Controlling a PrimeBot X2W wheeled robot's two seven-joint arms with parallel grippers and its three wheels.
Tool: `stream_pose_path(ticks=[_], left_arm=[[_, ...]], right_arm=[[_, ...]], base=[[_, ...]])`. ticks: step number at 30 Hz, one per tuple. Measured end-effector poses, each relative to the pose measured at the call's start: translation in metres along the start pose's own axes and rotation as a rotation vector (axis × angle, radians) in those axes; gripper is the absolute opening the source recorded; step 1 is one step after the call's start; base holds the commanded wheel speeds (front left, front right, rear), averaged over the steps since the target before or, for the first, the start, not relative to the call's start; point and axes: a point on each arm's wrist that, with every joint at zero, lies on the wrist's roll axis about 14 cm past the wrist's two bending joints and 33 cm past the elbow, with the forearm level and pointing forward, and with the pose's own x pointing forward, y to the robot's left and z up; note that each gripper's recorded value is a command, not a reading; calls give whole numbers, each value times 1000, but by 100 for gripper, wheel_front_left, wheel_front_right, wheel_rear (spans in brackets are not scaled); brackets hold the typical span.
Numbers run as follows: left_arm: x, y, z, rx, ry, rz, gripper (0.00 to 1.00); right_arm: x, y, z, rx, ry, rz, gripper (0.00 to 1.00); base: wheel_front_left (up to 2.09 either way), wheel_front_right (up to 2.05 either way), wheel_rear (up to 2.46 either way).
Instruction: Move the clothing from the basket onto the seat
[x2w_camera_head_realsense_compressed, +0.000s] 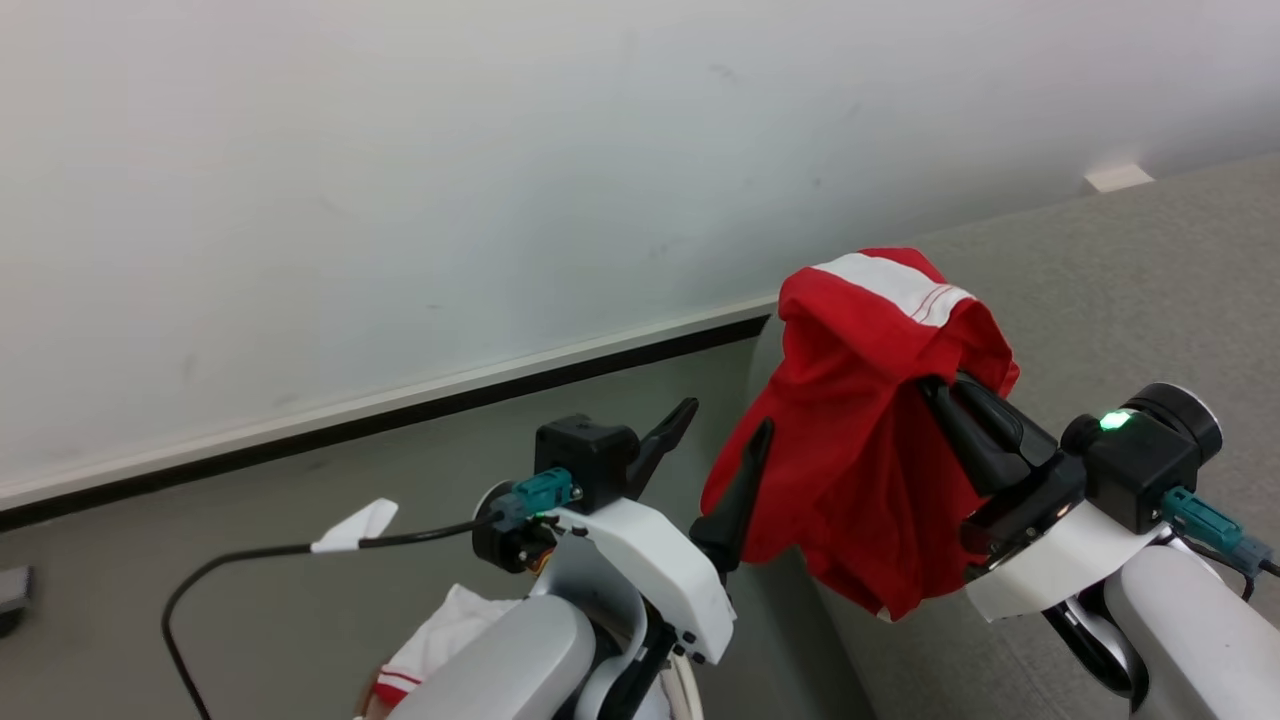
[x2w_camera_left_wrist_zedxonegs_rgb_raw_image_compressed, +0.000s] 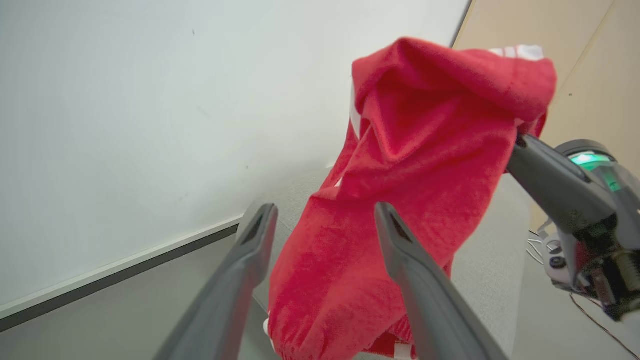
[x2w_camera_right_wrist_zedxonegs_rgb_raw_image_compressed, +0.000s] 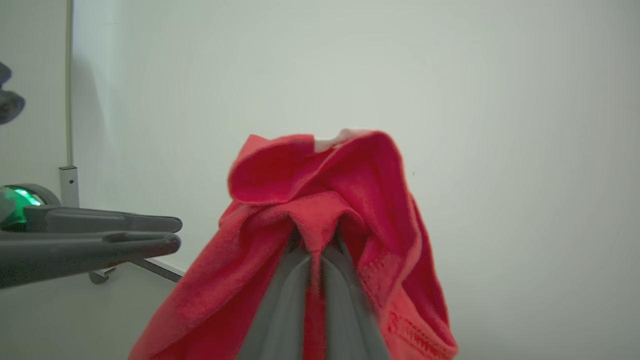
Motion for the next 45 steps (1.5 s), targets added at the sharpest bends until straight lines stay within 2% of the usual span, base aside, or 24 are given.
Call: stream_pose_path(ticks=[12,20,26,32,35,36,37,40,45], left_arm=[[30,-76,-19,-42,40,-240,100],[41,-90,-29,-55,66,-305,100],[59,-79,-32,-33,75,-332,100],[87,-54,-36,-14,65,-343,100],[103,-35,-47,-17,71,-347,100],[103,-35,-47,-17,71,-347,100],[111,-25,-52,-17,65,-348,100],[118,-8,-62,-27,66,-342,100],[123,22,-84,-51,75,-299,100]], right_arm=[[-60,-59,4,-66,49,-204,0],[-72,-80,-2,-67,74,-282,0],[-64,-108,-15,-73,102,-347,0],[-33,-144,-31,-114,130,-387,0],[-12,-183,-44,-154,154,-439,0],[-12,-183,-44,-154,154,-439,0],[-3,-204,-53,-183,181,-464,0],[13,-231,-69,-253,234,-477,0],[38,-278,-85,-293,257,-547,0]], base=[[0,0,0],[0,0,0],[0,0,0],[0,0,0],[0,0,0],[0,0,0],[0,0,0],[0,0,0],[0,0,0]])
